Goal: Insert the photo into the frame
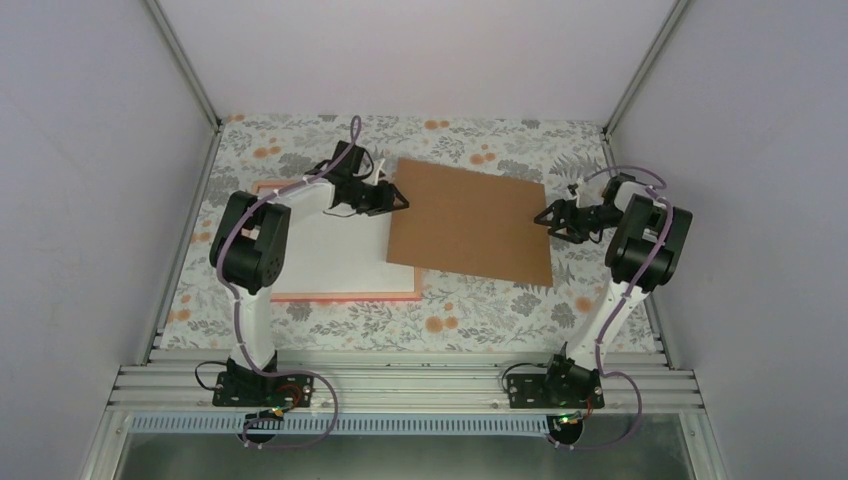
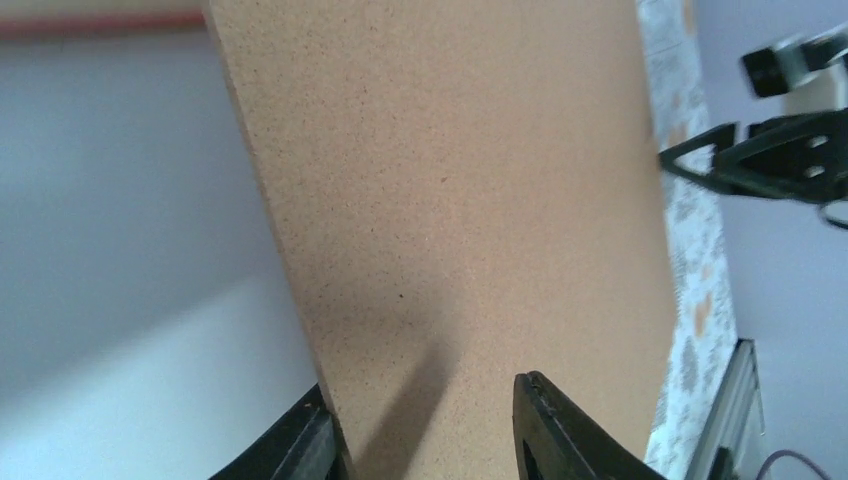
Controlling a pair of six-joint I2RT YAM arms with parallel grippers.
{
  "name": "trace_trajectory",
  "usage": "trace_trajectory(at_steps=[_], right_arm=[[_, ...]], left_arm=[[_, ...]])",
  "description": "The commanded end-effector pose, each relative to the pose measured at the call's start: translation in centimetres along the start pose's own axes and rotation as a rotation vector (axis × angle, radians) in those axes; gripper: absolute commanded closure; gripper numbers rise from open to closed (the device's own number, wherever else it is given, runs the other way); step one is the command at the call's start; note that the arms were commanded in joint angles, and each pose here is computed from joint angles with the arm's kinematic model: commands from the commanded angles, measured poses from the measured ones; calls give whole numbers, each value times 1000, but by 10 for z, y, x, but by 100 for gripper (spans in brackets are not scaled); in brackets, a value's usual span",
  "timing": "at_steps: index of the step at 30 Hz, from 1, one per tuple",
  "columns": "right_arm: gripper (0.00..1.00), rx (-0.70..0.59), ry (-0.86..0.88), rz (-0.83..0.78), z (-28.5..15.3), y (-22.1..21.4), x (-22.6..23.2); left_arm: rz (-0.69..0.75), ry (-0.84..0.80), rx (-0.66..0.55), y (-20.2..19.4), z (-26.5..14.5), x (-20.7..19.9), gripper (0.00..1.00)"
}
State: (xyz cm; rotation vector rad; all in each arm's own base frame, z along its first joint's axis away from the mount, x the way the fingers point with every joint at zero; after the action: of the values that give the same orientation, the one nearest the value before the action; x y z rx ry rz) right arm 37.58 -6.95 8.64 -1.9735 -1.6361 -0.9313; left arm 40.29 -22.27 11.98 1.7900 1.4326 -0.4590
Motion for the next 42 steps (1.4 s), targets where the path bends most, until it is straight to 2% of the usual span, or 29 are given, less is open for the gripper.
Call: trace_trajectory(at_steps=[1, 5, 7, 11, 16, 18, 20, 25, 29, 32, 35, 37, 42], right_arm=[[24, 90, -76, 59, 23, -14, -26], [24, 67, -44, 31, 17, -9, -17], [24, 48, -28, 11, 11, -4, -10], [22, -13, -12, -63, -6, 9, 7], [20, -85, -9, -140, -26, 23, 27], [19, -103, -4, -155, -32, 25, 33], [16, -142, -20, -202, -43, 30, 43], [0, -365, -156, -441, -101, 43, 89], [0, -600, -272, -699, -153, 36, 143], [0, -700, -264, -839, -172, 23, 172], [0, -697, -166, -1007, -174, 1, 198], [0, -670, -158, -1069, -156, -8, 221], [0, -664, -324, -1292, -81, -61, 251]], left_arm=[[231, -215, -105, 30, -28, -94, 62], [290, -271, -141, 36, -34, -133, 63], [283, -273, -141, 42, -32, -139, 63], [305, -210, -160, 48, -32, -141, 76], [222, -206, -110, 40, -18, -127, 81], [205, -201, -107, 40, -15, -122, 93], [224, -188, -139, 50, -23, -123, 98], [247, -205, -264, 92, -67, -122, 98], [179, -295, -290, 103, -96, -114, 98], [93, -401, -248, 98, -104, -106, 98], [39, -453, -232, 95, -112, -100, 98], [10, -465, -235, 95, -117, -98, 98], [-170, -508, -220, 88, -121, -80, 98]])
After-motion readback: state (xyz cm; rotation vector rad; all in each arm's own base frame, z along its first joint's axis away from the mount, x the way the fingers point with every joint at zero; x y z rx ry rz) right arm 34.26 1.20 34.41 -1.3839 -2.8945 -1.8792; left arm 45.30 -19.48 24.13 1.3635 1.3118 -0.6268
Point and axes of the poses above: each gripper's point midway between its finger pads, its own z axis out along the fingers, its own x axis along the line the jaws close on, y = z × x, the point moved 7 cm from there along -z, back along the fingers, and after that the axes turned 3 degrees about z, right-handed, at the moved point
